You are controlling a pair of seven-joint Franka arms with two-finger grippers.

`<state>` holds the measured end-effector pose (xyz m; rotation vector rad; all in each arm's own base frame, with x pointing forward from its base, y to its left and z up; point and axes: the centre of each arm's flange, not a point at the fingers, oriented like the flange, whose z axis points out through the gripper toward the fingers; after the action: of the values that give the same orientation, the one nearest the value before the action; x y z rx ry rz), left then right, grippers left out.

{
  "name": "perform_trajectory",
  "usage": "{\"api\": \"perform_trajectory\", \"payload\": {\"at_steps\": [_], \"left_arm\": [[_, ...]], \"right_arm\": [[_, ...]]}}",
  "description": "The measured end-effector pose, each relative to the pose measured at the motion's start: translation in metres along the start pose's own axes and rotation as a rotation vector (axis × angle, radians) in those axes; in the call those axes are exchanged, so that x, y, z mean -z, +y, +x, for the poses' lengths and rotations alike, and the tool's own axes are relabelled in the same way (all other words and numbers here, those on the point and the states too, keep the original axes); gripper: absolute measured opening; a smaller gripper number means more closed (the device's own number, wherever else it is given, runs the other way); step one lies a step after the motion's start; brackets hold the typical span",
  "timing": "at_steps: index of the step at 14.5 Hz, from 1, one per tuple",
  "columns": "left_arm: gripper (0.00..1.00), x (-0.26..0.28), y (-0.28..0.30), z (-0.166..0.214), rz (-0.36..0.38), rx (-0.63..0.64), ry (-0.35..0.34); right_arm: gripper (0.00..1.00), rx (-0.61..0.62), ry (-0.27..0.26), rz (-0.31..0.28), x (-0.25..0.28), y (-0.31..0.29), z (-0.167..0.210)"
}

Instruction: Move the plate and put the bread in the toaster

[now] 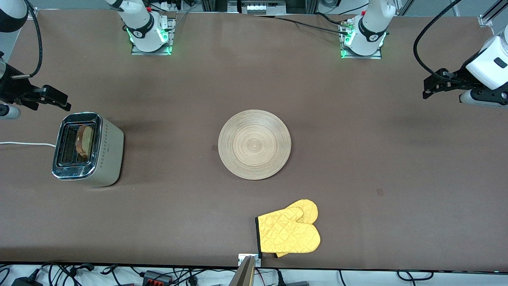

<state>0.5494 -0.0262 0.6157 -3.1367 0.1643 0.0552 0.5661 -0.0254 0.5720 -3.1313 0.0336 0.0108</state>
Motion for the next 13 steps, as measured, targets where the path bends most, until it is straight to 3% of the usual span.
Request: {"api": "perform_trajectory", "payload": {"at_steps": [13], "left_arm": [[1.0, 0.0, 0.0, 0.0, 0.0, 0.0, 0.0]], "right_arm": [[1.0, -0.005, -0.022, 0.0, 0.0048, 0.0031, -0.0062]]}}
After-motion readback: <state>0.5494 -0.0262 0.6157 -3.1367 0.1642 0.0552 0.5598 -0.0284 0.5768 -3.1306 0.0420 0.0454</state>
